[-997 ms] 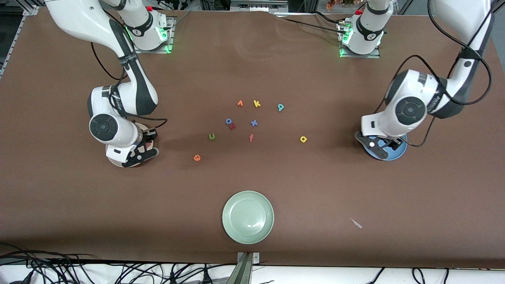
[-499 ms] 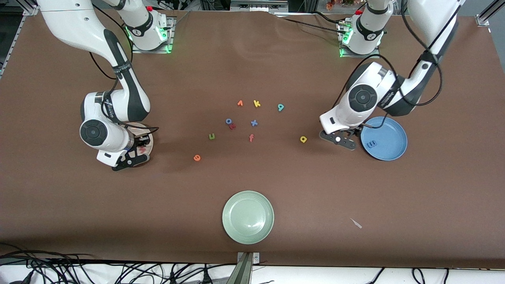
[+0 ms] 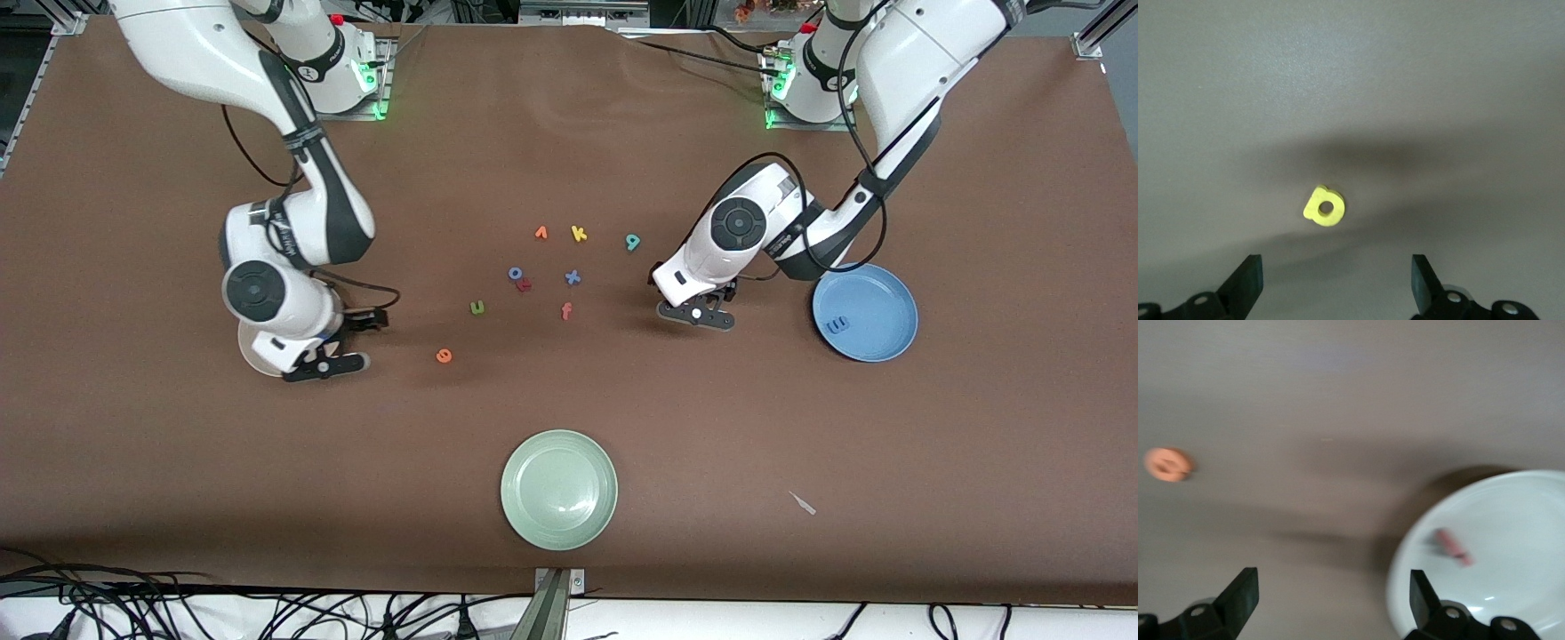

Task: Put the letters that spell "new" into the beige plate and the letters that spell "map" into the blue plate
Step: 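Grasp the yellow letter with the left gripper while the right gripper grasps the green n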

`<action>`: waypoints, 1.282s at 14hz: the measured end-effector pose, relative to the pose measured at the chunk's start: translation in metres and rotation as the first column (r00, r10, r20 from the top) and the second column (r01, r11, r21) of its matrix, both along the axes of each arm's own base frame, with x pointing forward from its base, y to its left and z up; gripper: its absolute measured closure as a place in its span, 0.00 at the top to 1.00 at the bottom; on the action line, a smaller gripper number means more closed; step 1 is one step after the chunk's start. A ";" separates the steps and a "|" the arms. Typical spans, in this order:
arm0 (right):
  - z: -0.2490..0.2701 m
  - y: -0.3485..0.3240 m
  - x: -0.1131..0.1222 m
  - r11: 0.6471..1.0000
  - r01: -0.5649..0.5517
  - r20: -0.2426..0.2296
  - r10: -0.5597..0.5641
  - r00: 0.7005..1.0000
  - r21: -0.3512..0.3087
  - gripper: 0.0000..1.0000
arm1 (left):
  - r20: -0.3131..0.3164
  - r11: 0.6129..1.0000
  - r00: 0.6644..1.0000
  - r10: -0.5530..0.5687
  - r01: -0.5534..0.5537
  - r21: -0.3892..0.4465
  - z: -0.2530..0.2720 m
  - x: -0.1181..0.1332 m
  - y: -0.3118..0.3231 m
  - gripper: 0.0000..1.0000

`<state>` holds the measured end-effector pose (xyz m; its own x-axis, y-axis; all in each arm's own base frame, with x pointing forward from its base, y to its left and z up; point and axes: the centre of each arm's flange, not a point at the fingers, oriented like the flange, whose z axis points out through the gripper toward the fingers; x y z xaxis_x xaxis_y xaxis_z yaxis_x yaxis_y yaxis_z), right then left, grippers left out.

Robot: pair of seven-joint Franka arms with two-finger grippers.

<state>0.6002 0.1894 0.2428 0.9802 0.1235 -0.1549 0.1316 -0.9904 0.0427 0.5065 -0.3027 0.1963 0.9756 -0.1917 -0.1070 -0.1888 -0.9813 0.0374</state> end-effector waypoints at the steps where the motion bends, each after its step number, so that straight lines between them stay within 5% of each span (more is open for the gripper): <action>1: 0.000 0.020 -0.006 0.999 0.033 0.003 -0.033 0.999 0.006 1.00 | 0.007 1.000 1.000 -0.005 0.005 0.006 -0.006 0.001 0.002 0.97; 7: 0.000 0.099 -0.030 0.981 0.183 0.041 -0.186 0.982 0.066 1.00 | 0.051 0.998 0.997 -0.056 0.055 0.023 -0.018 0.007 0.003 0.85; 12: -0.030 0.146 -0.057 0.974 0.205 0.054 -0.210 0.976 0.092 1.00 | 0.055 0.998 0.996 -0.068 0.068 0.015 -0.021 0.010 -0.006 0.74; 16: -0.055 0.151 -0.069 0.974 0.199 0.066 -0.207 0.976 0.109 1.00 | 0.072 0.995 0.992 -0.101 0.099 0.031 -0.024 0.009 -0.006 0.36; 18: -0.060 0.150 -0.070 0.974 0.198 0.063 -0.206 0.977 0.108 0.97 | 0.071 0.994 0.992 -0.102 0.100 0.033 -0.023 0.010 -0.006 0.30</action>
